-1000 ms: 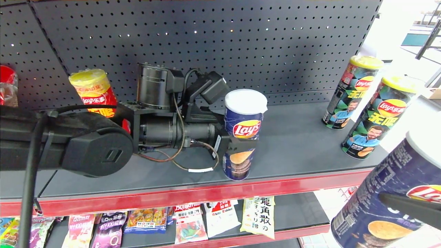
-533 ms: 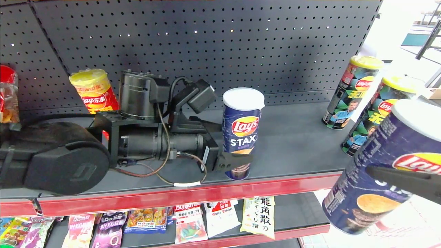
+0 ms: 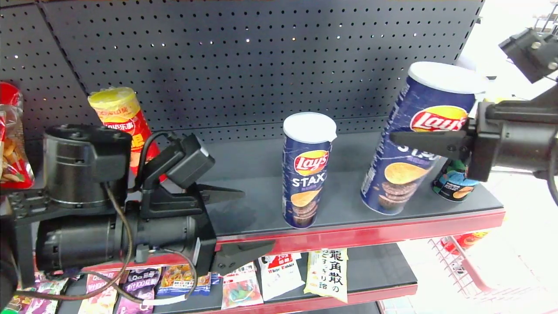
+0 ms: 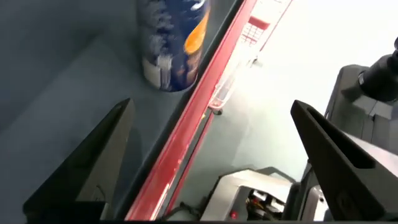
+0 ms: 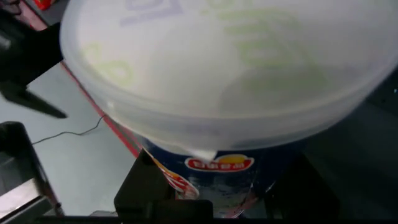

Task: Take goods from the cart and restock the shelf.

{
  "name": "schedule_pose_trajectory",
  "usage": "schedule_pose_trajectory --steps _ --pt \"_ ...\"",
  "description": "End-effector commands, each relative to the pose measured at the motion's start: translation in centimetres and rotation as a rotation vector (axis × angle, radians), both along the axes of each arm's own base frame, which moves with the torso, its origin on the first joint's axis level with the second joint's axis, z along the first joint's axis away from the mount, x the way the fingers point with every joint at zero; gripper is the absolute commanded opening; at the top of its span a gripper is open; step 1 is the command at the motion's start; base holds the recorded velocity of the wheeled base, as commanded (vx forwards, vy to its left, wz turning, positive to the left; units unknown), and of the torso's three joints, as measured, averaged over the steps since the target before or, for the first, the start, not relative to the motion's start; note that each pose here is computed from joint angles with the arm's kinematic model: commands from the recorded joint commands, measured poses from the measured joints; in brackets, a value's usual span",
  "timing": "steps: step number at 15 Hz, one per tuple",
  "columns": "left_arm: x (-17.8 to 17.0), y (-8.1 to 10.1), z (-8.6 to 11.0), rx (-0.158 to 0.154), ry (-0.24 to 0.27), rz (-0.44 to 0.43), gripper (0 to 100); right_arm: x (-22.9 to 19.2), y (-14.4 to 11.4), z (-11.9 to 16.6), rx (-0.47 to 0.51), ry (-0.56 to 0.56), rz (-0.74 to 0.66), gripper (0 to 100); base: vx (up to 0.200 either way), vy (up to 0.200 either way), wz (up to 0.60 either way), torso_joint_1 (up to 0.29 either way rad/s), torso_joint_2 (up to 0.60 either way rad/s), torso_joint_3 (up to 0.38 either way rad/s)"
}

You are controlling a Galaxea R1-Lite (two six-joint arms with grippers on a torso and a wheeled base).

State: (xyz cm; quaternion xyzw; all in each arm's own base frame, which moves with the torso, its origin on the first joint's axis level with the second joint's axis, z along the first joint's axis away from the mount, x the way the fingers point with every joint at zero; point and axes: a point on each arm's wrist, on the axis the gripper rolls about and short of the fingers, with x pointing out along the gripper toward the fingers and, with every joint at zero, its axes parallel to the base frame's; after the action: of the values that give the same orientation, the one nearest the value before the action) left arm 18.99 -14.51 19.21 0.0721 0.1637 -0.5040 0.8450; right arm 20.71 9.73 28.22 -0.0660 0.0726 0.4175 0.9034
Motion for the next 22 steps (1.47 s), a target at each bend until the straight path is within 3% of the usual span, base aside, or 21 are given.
schedule_pose_trajectory --steps 1,9,15,22 --pt "-1.6 1.8 0.5 -0.019 -0.026 0.029 100 3.4 1.5 -0.9 -0.016 0.032 0.002 0 0.0 0.0 0.0 0.0 0.0 0.0" --pt "-2.7 2.9 1.1 -0.045 -0.035 0.088 100 8.7 4.8 -0.4 -0.014 -0.005 0.038 0 0.0 0.0 0.0 0.0 0.0 0.0" --pt "-3.1 5.4 0.2 -0.032 -0.026 0.191 100 12.3 7.5 -2.3 -0.036 0.014 0.079 0 0.0 0.0 0.0 0.0 0.0 0.0" --pt "-3.2 5.9 0.3 -0.037 -0.031 0.214 100 15.5 9.9 -3.0 -0.025 -0.016 0.121 0 0.0 0.0 0.0 0.0 0.0 0.0"
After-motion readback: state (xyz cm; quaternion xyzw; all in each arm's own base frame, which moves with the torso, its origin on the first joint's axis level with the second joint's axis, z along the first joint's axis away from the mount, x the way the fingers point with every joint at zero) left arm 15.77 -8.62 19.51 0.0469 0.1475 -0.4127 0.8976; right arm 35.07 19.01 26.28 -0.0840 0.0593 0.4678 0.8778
